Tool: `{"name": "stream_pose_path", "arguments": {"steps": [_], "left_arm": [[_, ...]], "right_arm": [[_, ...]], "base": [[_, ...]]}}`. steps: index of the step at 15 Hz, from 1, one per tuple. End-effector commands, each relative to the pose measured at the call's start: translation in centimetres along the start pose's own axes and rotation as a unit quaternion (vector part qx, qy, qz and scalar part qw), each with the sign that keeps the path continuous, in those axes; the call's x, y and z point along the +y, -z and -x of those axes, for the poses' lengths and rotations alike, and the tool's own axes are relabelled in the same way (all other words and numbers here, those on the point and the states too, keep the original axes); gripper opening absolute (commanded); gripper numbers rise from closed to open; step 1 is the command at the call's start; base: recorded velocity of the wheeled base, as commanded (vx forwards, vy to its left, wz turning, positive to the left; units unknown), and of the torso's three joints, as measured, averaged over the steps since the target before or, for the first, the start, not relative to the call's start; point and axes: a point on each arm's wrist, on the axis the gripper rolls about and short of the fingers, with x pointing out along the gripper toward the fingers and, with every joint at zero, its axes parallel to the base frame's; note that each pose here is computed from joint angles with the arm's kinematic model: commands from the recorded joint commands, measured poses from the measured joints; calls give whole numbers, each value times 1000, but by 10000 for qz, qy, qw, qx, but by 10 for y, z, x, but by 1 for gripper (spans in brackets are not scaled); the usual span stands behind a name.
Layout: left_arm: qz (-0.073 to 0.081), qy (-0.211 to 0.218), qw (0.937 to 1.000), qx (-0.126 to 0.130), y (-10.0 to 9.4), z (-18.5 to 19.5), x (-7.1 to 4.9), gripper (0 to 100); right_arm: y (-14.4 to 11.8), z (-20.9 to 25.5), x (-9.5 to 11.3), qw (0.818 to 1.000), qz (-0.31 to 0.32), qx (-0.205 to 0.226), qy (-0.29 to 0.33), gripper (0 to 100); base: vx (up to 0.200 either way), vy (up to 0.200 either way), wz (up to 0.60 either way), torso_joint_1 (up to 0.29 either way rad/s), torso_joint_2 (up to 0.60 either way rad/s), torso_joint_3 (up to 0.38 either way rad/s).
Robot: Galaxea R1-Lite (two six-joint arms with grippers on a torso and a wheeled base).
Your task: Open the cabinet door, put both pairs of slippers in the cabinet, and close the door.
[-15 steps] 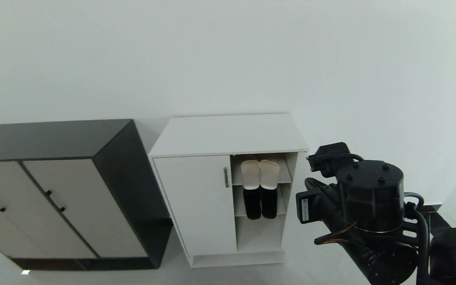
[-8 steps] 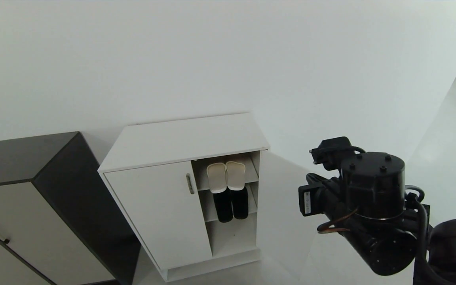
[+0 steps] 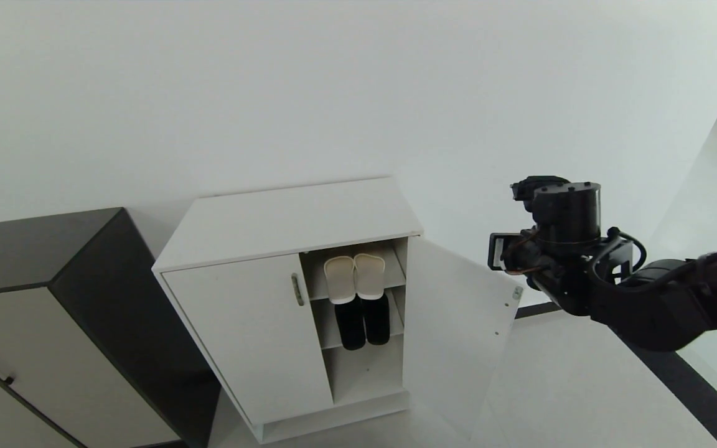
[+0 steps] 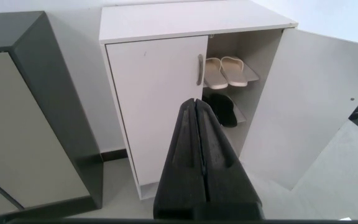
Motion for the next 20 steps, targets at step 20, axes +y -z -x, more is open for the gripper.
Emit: {"name": "stream_pose_path", "arguments": {"steps": [20], "left_arm": [[1,-11,10000,5,0,0,0,0]], "right_arm": [[66,-113,-20,9965,-68,623,559,0]], "base": [[0,0,0,0,0,0]]}}
